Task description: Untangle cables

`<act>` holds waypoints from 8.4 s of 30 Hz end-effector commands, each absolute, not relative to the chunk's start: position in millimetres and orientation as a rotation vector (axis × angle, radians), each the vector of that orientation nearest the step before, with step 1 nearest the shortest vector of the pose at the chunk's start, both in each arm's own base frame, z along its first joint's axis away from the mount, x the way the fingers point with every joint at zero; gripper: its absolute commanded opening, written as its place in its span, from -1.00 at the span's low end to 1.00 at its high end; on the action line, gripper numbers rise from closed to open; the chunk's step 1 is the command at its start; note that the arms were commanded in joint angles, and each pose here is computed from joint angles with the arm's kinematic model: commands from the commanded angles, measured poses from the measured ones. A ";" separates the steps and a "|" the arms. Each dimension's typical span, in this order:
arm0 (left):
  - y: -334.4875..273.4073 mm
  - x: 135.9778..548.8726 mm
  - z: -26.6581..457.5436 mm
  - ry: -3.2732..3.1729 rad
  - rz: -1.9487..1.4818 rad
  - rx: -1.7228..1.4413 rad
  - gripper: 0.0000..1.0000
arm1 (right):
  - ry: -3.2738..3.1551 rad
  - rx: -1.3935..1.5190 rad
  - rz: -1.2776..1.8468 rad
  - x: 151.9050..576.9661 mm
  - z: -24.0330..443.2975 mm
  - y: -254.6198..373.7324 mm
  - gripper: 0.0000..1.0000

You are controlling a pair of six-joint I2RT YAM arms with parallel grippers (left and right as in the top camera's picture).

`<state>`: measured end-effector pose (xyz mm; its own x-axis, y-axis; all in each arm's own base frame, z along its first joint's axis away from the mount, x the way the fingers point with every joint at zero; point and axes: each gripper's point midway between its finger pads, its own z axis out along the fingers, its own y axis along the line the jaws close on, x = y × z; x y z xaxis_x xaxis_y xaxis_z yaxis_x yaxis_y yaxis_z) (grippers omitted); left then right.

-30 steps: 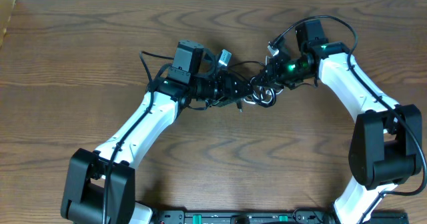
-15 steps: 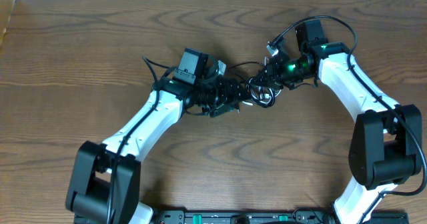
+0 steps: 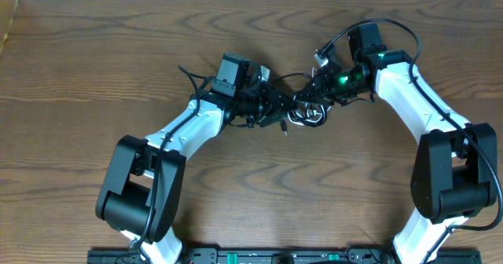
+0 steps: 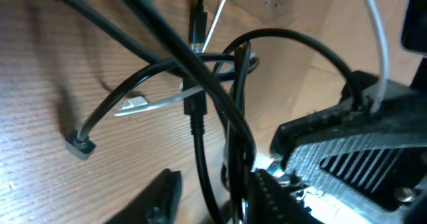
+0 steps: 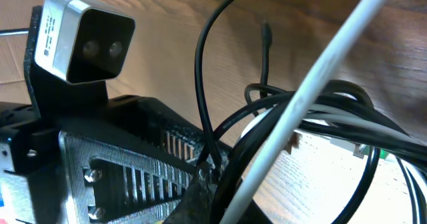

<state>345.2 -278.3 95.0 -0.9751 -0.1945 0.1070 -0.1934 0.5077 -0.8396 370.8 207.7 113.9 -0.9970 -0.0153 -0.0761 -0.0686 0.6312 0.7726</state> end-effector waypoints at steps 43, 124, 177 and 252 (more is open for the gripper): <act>-217.6 393.3 213.3 2.286 -1.536 -0.190 -0.85 | 3.088 0.333 0.307 353.0 48.5 99.7 -0.98; -263.7 318.5 -53.4 2.880 -0.449 0.307 -0.85 | 3.032 0.345 0.629 355.8 50.7 54.1 -0.42; -248.7 382.6 320.2 1.967 -1.857 -0.065 -0.85 | 2.977 0.308 0.401 376.6 48.8 129.1 -0.88; -214.5 334.1 69.4 2.799 -0.914 0.072 0.48 | 2.794 -0.138 0.966 329.3 142.1 173.0 -0.98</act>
<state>337.9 -202.1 77.3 -0.9787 -0.0689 -0.1933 0.0573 0.8126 -0.5800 327.3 166.8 128.3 -0.9834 -0.0268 -0.1795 -0.1251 0.8169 0.5631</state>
